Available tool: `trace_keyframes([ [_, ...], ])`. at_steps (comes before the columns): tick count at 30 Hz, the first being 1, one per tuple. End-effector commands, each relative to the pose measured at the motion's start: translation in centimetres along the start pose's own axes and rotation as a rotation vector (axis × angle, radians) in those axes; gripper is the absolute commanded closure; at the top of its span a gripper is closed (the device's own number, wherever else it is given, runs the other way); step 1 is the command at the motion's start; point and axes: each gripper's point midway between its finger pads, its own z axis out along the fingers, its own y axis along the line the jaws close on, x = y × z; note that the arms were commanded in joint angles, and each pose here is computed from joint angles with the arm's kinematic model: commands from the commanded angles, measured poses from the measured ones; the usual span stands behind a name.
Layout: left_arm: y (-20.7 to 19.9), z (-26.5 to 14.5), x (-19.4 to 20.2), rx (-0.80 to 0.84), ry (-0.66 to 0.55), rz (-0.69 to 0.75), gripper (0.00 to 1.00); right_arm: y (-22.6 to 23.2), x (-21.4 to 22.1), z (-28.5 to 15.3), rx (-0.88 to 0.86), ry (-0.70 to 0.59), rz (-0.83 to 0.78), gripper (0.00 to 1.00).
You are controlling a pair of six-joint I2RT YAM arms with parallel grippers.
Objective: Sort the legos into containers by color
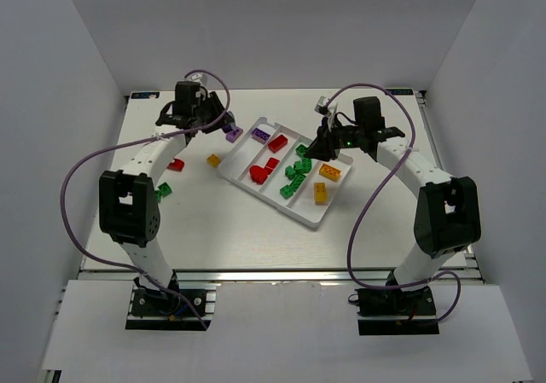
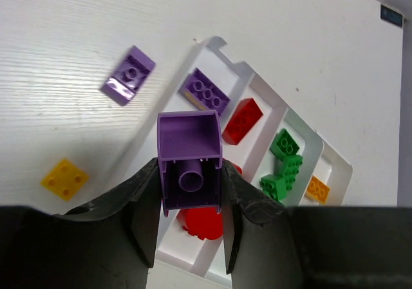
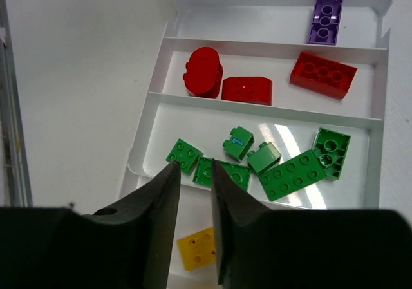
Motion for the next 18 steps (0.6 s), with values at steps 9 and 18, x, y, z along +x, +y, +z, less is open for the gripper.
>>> trace_keyframes([
  [9, -4.9, 6.0, 4.5, 0.093, 0.125, 0.071, 0.82, 0.3, -2.2, -1.0, 0.01, -0.024, -0.007, 0.68],
  [18, -2.7, 8.5, 5.0, -0.06, 0.123, 0.09, 0.62, 0.6, -1.8, -1.1, 0.018, -0.02, -0.001, 0.63],
])
